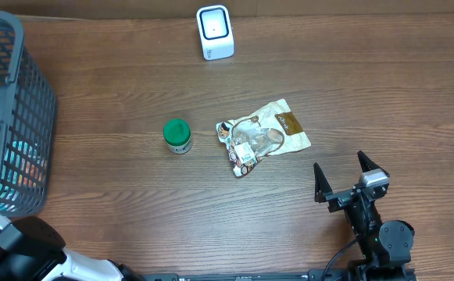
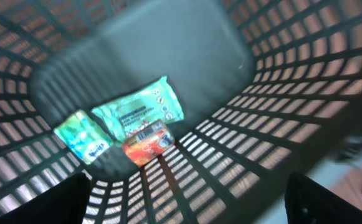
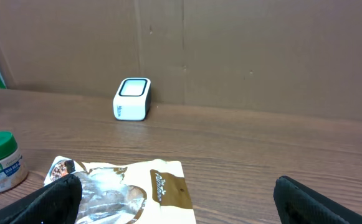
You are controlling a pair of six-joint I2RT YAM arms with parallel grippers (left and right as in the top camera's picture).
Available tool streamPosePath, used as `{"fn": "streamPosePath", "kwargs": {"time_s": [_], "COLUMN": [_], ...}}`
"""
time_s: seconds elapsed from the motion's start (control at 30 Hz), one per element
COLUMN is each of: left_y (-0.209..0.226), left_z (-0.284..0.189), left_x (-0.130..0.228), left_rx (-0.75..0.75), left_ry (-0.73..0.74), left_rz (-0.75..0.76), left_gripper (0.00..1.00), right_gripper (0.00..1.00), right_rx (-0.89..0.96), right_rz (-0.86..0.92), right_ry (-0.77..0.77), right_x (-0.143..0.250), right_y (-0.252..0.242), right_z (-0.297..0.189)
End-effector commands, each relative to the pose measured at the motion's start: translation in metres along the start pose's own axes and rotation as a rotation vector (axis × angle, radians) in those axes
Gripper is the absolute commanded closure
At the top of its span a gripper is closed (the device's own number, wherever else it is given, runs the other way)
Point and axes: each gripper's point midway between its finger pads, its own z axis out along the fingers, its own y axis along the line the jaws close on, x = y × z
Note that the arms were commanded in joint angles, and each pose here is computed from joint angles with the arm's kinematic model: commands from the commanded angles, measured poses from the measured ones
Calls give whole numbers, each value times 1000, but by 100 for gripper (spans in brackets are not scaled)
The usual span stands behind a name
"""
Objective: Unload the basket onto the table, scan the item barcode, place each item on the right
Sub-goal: 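Open the left gripper and move it back over the basket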
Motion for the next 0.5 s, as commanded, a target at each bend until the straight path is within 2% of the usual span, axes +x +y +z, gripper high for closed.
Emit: {"fn": "streamPosePath", "kwargs": {"time_s": [0.0,0.47], "left_y": [8,15], "left_z": [25,70], "left_x": [10,17], "left_rx": [-23,-30], "left_ry": [54,78], "left_rz": [-20,-20], "left_gripper": [17,16], "right_gripper": [0,0], "right_rx": [0,0], "right_rz": [3,3], "right_ry": [-7,-7], "right_x": [1,1], "right_y": [0,0], "right_z": [0,0]}}
